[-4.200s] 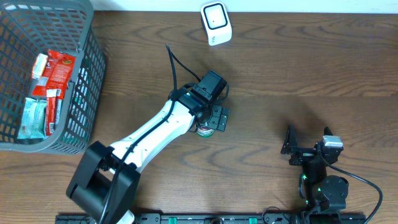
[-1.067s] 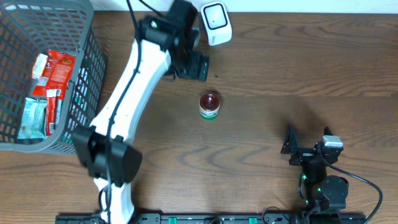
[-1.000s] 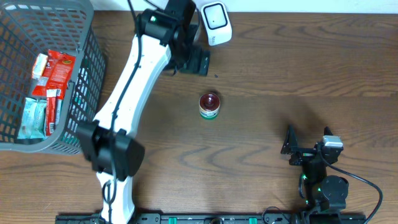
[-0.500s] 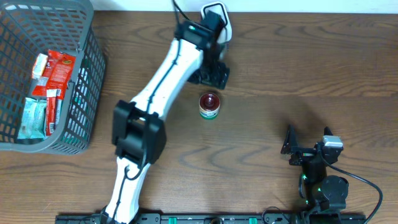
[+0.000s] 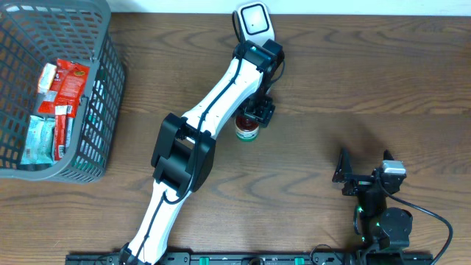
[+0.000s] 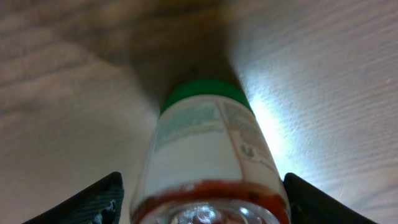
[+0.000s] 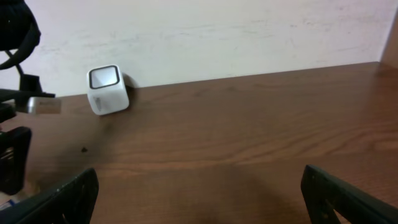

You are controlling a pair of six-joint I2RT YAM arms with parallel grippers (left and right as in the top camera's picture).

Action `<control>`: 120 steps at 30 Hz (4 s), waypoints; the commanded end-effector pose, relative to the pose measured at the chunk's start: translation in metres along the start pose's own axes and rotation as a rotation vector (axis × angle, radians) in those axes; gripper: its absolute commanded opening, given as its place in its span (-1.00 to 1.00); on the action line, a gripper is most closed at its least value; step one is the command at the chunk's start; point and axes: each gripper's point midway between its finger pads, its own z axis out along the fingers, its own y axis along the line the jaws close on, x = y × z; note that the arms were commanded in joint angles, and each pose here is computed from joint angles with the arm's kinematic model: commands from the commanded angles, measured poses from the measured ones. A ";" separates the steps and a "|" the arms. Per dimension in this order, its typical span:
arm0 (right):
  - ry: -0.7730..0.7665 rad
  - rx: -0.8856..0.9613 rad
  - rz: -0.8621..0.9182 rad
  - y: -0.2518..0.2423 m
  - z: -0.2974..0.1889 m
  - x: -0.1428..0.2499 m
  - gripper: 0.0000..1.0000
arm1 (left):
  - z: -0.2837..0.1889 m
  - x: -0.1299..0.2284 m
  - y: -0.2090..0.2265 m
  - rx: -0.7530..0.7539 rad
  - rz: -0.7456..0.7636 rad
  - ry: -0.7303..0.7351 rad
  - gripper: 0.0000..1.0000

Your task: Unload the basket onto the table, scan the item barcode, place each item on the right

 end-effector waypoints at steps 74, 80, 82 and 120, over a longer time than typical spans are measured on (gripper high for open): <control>0.958 -1.167 0.674 0.173 0.000 0.041 -0.19 | -0.118 0.003 -0.018 0.684 0.027 -0.249 0.07; 0.953 -1.132 0.629 0.170 0.007 0.060 -0.44 | -0.111 0.002 -0.019 0.667 0.030 -0.245 0.07; 0.953 -1.085 0.613 0.167 0.013 0.066 -0.48 | -0.102 0.004 -0.018 0.635 0.024 -0.226 0.07; 1.047 -0.696 0.354 0.174 0.030 0.133 -0.97 | -0.036 0.023 -0.047 0.531 0.020 -0.099 0.08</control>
